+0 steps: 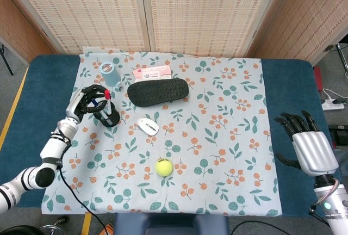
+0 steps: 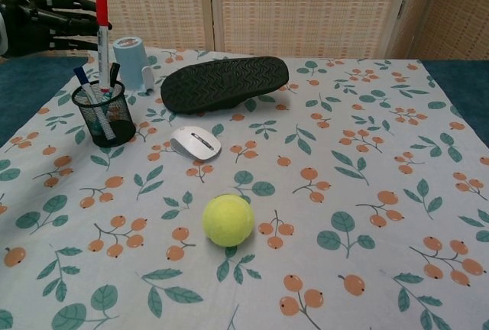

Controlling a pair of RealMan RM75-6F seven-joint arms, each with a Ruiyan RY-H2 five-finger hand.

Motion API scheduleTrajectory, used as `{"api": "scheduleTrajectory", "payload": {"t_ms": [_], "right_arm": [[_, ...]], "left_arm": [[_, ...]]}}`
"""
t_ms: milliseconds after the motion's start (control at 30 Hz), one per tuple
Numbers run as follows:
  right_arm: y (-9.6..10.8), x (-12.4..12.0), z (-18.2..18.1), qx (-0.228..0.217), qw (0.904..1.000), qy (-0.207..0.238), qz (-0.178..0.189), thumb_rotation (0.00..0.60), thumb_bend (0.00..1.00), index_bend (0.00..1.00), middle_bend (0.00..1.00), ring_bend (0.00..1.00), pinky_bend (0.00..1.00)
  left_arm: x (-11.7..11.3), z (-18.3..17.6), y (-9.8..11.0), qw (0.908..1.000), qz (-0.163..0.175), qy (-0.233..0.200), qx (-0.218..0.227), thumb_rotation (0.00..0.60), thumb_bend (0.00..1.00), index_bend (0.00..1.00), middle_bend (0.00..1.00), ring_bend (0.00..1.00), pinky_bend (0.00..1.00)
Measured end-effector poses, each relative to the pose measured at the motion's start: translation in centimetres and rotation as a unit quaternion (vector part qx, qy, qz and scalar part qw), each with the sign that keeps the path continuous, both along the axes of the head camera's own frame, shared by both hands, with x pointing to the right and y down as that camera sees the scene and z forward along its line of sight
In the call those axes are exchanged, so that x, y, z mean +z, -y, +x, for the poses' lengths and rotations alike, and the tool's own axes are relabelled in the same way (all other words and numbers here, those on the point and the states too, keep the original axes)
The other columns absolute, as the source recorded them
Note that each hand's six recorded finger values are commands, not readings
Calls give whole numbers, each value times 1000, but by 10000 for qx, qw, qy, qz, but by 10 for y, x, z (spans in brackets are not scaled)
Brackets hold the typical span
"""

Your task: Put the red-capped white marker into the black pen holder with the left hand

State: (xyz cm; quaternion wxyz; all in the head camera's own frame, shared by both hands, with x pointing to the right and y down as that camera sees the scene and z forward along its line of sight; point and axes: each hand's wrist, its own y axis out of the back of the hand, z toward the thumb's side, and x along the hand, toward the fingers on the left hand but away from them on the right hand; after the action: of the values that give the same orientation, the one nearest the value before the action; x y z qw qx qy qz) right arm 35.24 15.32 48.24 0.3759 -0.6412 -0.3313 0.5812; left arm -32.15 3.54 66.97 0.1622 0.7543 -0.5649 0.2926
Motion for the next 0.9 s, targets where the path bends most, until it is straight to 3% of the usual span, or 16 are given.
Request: {"api": "scheduleTrajectory", "payload": {"t_ms": [167,333,500,600,700,767,800,900], "right_arm": [[0,-1,0,1,10000,11,23,600,98,220,128,131,0],[0,-2,-1,-9,10000,32,37,600,98,222,128,130,0],[0,-3,-2,-19,10000,81,50,600,98,221,128,130,0],[0,-3,-2,-19,9999,111,39,600,98,218,128,130,0],[-1,-3,-3,-48,9999,140,3,600,98,218,128,130,0],[-2,-2,-5,-67,9998,191,-16,600,98,217,128,130,0],[-2,-3,-6,-89,9997,228,-25,600,98,216,128,130,0],[-3,-2,-9,-165,9995,270,-49,600,98,213,128,130,0]], "left_arm": [[14,-3,1,9998,-172,80,100,600,356,225,152,21,173],[19,-8,3,9996,-159,186,155,600,357,219,141,12,158],[10,-9,0,9990,8,288,349,600,358,218,143,4,150],[-8,-9,-7,9949,326,563,765,600,359,217,143,4,151],[-28,-16,-19,9814,776,1162,1315,600,359,216,143,13,154],[-42,-27,-30,9630,1120,1764,1700,600,359,215,146,28,155],[-48,-32,-35,9525,1273,2059,1849,600,358,214,148,32,156],[-69,-55,-55,9032,1789,3191,2246,600,358,209,151,38,156]]}}
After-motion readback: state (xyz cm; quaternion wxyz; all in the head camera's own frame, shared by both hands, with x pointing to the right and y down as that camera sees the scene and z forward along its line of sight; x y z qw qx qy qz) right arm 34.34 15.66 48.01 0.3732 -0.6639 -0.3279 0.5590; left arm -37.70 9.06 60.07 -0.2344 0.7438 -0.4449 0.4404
